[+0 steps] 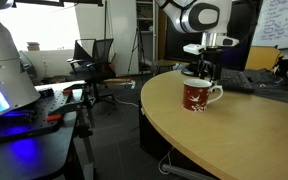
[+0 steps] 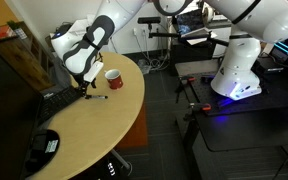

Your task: Put the marker into the mug.

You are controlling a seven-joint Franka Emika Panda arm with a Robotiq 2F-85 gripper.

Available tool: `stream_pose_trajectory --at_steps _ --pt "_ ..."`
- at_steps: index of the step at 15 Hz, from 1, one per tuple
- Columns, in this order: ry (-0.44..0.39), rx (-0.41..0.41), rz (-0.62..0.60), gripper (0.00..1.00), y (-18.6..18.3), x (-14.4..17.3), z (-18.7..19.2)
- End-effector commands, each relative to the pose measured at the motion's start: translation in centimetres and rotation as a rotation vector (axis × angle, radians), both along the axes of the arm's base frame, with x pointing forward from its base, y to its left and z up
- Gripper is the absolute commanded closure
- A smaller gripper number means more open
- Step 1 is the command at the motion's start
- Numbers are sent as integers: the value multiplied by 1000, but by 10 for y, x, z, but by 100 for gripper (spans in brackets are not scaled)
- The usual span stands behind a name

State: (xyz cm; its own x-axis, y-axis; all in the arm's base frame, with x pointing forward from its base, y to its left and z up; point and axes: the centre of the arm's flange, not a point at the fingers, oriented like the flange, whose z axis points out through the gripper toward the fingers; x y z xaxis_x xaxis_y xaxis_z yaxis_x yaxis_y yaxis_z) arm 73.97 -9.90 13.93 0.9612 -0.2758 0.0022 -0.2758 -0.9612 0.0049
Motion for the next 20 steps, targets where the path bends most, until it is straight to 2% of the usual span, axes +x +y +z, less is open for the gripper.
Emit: stream_pose_trajectory --at_steps 1,8,10,11,12,13,20 --pt "45 7 -27 21 -5 24 -10" --pt "75 -16 -2 77 3 27 -26" --pt "59 -52 -61 92 1 28 -21" --pt "44 -92 -135 98 -2 27 -17" --pt "18 -125 -170 99 -6 27 -10" --pt "-6 -153 -215 95 -14 25 2" --pt "-192 -396 -491 95 -69 5 98"
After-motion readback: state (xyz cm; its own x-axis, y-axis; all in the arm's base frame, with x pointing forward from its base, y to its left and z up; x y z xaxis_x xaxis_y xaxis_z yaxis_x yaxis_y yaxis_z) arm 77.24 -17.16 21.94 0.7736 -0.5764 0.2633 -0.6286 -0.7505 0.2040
